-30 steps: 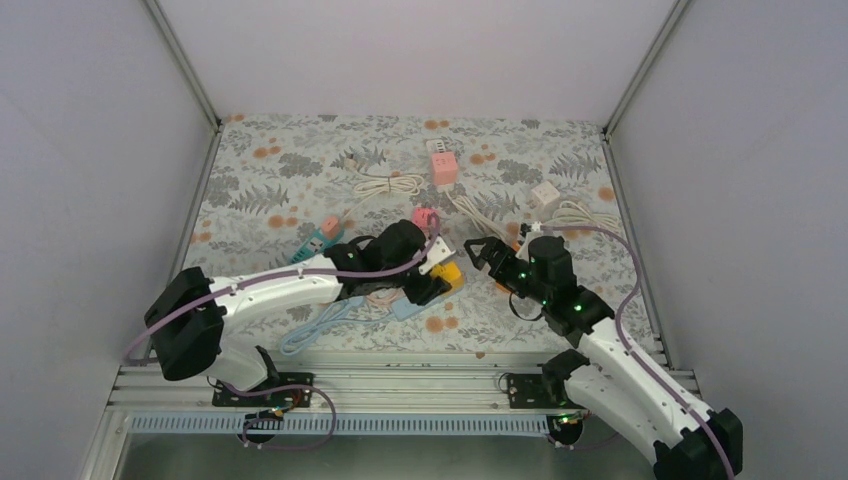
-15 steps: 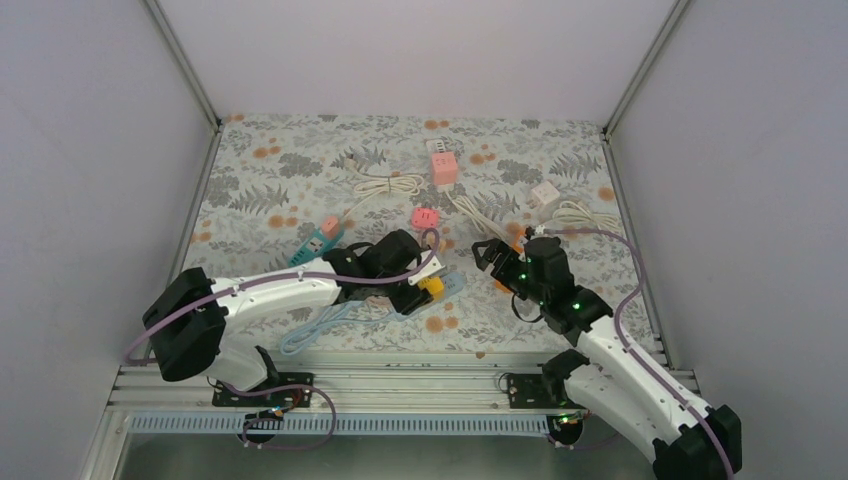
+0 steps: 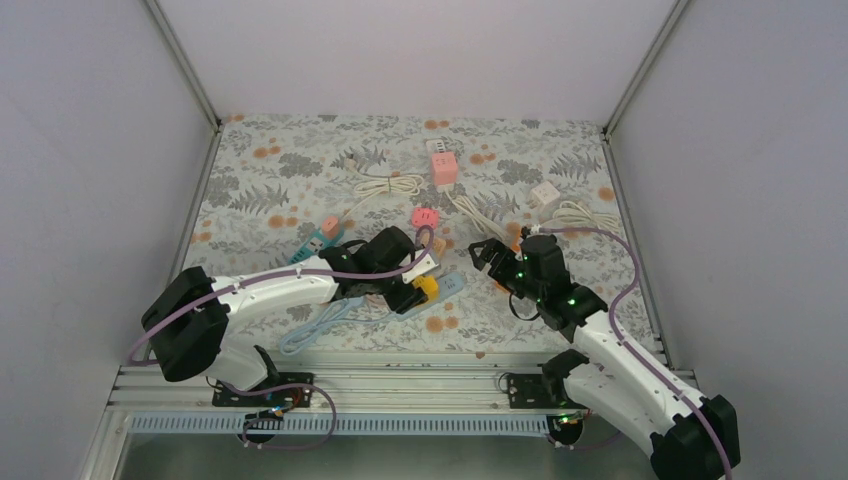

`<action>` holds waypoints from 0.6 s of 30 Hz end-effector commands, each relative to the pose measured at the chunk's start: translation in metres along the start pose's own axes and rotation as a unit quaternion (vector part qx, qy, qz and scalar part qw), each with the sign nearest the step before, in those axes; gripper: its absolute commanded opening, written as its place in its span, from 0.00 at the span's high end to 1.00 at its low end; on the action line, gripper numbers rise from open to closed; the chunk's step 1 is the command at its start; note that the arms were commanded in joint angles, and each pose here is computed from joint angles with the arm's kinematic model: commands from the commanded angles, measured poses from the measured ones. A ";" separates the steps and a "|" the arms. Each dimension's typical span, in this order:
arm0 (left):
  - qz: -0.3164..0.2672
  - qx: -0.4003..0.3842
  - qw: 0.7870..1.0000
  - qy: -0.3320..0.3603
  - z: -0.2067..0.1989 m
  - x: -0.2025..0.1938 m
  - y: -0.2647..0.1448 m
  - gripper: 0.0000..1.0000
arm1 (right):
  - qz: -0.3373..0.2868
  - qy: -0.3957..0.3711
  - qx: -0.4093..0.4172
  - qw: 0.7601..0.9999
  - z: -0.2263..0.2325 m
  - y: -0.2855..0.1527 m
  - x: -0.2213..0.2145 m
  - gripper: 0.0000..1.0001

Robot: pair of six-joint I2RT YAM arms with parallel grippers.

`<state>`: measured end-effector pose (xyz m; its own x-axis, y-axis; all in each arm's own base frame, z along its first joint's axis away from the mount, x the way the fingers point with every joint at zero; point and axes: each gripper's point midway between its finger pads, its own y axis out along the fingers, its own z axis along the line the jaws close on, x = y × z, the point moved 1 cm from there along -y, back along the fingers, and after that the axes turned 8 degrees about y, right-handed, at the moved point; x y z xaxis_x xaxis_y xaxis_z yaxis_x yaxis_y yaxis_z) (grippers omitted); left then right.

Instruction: Insert the plug

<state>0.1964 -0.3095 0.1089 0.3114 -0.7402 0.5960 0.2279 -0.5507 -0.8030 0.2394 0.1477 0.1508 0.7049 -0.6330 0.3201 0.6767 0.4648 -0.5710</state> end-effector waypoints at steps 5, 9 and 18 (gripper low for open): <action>-0.020 -0.015 1.000 0.007 -0.004 0.009 0.002 0.67 | -0.003 0.005 0.007 1.000 -0.003 0.002 0.000 0.00; -0.020 -0.018 1.000 0.004 -0.004 0.009 0.007 0.67 | 0.000 0.007 0.008 1.000 -0.004 0.003 -0.001 0.00; 0.001 -0.008 1.000 -0.004 0.000 0.001 0.013 0.67 | 0.004 0.008 0.007 1.000 -0.007 0.004 -0.003 0.00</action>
<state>0.1955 -0.3154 0.0994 0.3164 -0.7427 0.5902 0.2000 -0.5559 -0.8068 0.2374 0.1499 0.1456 0.7161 -0.6261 0.3084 0.6658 0.4803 -0.5710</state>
